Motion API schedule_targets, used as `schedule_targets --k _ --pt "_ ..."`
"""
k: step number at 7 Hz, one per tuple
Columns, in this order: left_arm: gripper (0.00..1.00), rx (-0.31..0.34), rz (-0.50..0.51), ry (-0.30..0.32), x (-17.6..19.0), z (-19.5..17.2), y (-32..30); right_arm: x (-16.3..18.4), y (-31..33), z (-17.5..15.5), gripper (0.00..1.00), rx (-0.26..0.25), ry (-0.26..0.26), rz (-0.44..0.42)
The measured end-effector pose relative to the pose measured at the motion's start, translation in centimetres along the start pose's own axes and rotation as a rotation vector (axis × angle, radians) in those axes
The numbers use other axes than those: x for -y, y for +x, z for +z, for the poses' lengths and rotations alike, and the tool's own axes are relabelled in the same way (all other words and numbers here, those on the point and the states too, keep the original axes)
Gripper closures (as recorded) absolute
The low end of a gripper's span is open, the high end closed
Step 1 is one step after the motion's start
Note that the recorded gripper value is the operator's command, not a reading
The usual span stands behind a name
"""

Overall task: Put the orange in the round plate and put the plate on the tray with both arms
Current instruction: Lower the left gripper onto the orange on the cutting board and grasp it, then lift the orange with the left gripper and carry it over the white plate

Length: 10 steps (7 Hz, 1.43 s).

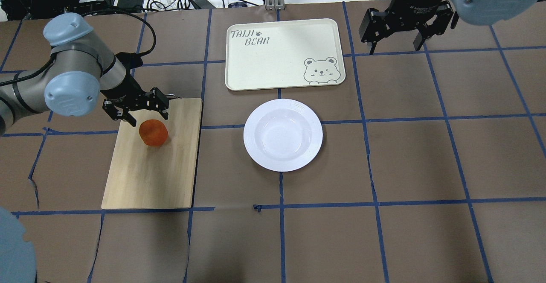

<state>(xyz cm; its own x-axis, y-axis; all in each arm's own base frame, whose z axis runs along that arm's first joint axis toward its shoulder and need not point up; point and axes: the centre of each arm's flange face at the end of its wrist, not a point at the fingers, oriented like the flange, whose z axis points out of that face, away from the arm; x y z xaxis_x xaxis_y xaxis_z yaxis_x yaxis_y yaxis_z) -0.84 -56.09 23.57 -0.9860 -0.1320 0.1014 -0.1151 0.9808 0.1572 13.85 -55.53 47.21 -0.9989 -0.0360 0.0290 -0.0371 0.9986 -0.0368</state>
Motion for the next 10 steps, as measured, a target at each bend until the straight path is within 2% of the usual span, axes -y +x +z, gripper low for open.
schedule_targets --k 2,3,5,6,7,8,10 --pt "0.00 -0.004 0.012 -0.037 0.5 2.0 -0.2 0.0 0.0 0.0 0.00 0.000 0.000 0.000" --pt "0.06 -0.004 0.018 -0.051 0.6 2.7 -0.3 0.0 0.0 0.0 0.00 0.000 0.001 0.000" --pt "0.06 -0.004 0.020 -0.063 0.8 3.3 -0.4 0.0 0.0 0.0 0.00 -0.001 0.000 0.000" --pt "0.16 -0.002 0.016 -0.065 0.8 3.4 -0.4 0.0 0.1 0.0 0.00 -0.001 0.000 0.002" --pt "0.62 -0.002 0.013 -0.068 0.8 3.4 -0.4 0.0 0.2 0.0 0.00 0.000 -0.001 0.003" --pt "0.99 -0.002 0.010 -0.074 0.7 3.4 -0.4 0.0 0.3 0.1 0.00 0.000 -0.003 0.004" --pt "1.00 -0.002 0.002 -0.071 0.7 2.9 -0.4 0.0 0.3 0.3 0.00 0.001 -0.007 0.005"
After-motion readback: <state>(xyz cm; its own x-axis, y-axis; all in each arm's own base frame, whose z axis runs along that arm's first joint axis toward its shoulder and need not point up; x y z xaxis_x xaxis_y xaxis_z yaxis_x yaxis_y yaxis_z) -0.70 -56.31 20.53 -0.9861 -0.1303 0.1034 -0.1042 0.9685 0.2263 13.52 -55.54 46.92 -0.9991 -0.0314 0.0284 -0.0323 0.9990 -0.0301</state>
